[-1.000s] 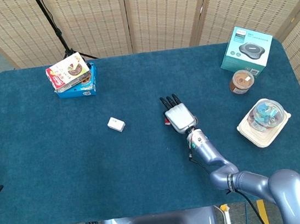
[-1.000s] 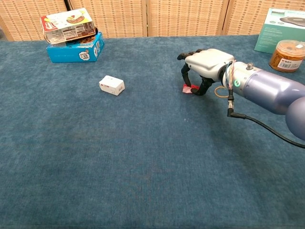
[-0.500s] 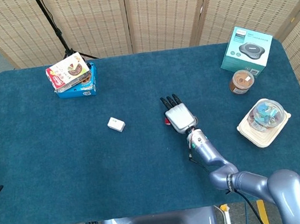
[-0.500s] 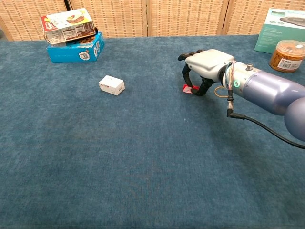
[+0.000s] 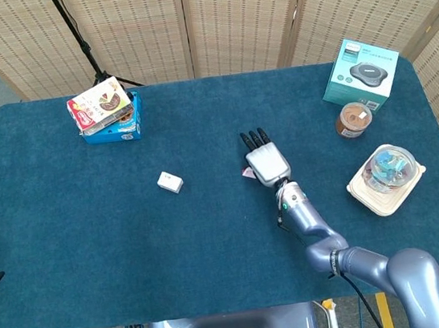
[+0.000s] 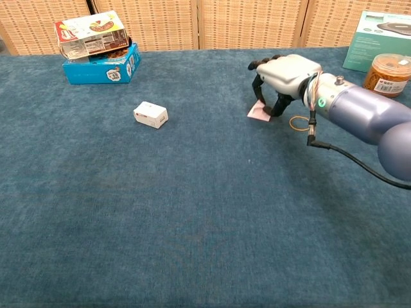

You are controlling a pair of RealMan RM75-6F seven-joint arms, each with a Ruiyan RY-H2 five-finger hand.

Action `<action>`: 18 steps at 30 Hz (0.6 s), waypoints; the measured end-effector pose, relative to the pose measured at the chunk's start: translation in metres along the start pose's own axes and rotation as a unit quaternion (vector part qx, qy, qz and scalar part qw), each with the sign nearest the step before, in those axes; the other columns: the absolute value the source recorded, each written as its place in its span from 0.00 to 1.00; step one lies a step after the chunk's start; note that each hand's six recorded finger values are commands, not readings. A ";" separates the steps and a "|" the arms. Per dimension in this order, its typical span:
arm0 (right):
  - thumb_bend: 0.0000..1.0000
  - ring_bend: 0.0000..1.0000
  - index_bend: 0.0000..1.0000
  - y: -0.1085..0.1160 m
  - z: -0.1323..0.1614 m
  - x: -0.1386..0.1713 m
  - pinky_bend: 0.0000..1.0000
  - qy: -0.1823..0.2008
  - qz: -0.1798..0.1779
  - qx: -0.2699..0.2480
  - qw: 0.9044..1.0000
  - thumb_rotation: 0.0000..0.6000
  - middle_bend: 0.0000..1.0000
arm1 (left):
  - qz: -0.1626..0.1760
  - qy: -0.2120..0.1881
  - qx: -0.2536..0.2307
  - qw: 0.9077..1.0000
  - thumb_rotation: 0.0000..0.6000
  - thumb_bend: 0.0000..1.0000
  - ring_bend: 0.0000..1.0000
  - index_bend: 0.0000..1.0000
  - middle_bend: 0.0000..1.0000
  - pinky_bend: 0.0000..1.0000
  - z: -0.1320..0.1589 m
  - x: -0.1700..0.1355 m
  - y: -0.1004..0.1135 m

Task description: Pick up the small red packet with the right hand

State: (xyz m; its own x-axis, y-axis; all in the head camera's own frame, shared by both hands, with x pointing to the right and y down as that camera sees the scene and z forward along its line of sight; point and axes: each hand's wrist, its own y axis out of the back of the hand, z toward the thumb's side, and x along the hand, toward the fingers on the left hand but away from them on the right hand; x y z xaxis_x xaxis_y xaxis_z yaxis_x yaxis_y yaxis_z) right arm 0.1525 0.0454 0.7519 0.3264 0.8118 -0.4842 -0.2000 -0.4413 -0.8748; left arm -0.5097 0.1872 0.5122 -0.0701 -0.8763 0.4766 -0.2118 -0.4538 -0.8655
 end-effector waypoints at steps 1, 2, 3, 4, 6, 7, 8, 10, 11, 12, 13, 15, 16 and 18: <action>0.52 0.00 0.64 0.003 -0.006 -0.003 0.00 -0.007 -0.005 0.002 1.000 1.00 0.05 | 0.000 0.000 0.000 1.000 1.00 0.00 0.00 0.00 0.00 0.00 0.000 0.000 0.000; 0.52 0.00 0.64 0.005 -0.010 -0.005 0.00 -0.013 -0.010 0.003 1.000 1.00 0.05 | 0.000 0.001 0.000 1.000 1.00 0.00 0.00 0.00 0.00 0.00 -0.001 0.000 0.000; 0.52 0.00 0.64 0.008 -0.015 -0.006 0.00 -0.019 -0.015 0.004 1.000 1.00 0.05 | 0.000 0.001 0.000 1.000 1.00 0.00 0.00 0.00 0.00 0.00 -0.001 0.000 0.000; 0.52 0.00 0.64 0.012 -0.021 -0.009 0.00 -0.027 -0.022 0.005 0.999 1.00 0.05 | -0.001 0.001 -0.001 1.000 1.00 0.00 0.00 0.00 0.00 0.00 -0.001 0.000 0.000; 0.52 0.00 0.64 0.018 -0.030 -0.012 0.00 -0.039 -0.035 0.007 0.999 1.00 0.05 | -0.001 0.000 0.000 1.000 1.00 0.00 0.00 0.00 0.00 0.00 0.000 0.000 0.000; 0.52 0.00 0.64 0.023 -0.037 -0.013 0.00 -0.048 -0.044 0.008 0.998 1.00 0.05 | -0.002 0.000 0.000 1.000 1.00 0.00 0.00 0.00 0.00 0.00 0.000 0.000 0.000; 0.52 0.00 0.64 0.027 -0.042 -0.014 0.00 -0.054 -0.050 0.008 0.997 1.00 0.05 | -0.002 0.000 0.000 1.000 1.00 0.00 0.00 0.00 0.00 0.00 0.000 0.000 0.000; 0.52 0.00 0.64 0.034 -0.051 -0.015 0.00 -0.063 -0.062 0.002 0.996 1.00 0.05 | -0.002 -0.001 0.001 1.000 1.00 0.00 0.00 0.00 0.00 0.00 0.000 0.001 0.000; 0.52 0.00 0.64 0.037 -0.054 -0.015 0.00 -0.065 -0.067 -0.001 0.996 1.00 0.05 | -0.002 -0.001 0.001 1.000 1.00 0.00 0.00 0.00 0.00 0.00 0.001 0.001 0.000; 0.52 0.00 0.64 0.040 -0.056 -0.015 0.00 -0.066 -0.071 -0.003 0.995 1.00 0.05 | -0.002 -0.002 0.001 1.000 1.00 0.00 0.00 0.00 0.00 0.00 0.001 0.000 0.000; 0.52 0.00 0.64 0.043 -0.058 -0.013 0.00 -0.065 -0.078 -0.007 0.995 1.00 0.05 | -0.002 -0.003 0.001 1.000 1.00 0.00 0.00 0.00 0.00 0.00 0.001 0.000 0.000; 0.52 0.00 0.64 0.048 -0.061 -0.010 0.00 -0.063 -0.087 -0.016 0.994 1.00 0.06 | -0.002 -0.004 0.001 1.000 1.00 0.00 0.00 0.00 0.00 0.00 0.002 0.000 0.000; 0.52 0.00 0.64 0.051 -0.062 -0.007 0.00 -0.061 -0.093 -0.024 0.993 1.00 0.06 | -0.002 -0.005 0.000 1.000 1.00 0.00 0.00 0.00 0.00 0.00 0.002 -0.001 0.000; 0.52 0.00 0.58 0.056 -0.065 -0.001 0.00 -0.057 -0.104 -0.035 0.992 1.00 0.06 | -0.002 -0.006 -0.001 1.000 1.00 0.00 0.00 0.00 0.00 0.00 0.002 -0.001 0.000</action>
State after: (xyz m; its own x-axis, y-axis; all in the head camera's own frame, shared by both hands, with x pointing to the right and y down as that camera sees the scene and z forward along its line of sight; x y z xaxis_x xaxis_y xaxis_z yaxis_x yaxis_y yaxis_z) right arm 0.2008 -0.0049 0.7027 0.2458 0.9243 -0.2921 -0.0726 -0.2829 -0.9564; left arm -0.5080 0.1878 0.5115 -0.0582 -0.8761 0.4785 -0.2131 -0.4574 -0.8633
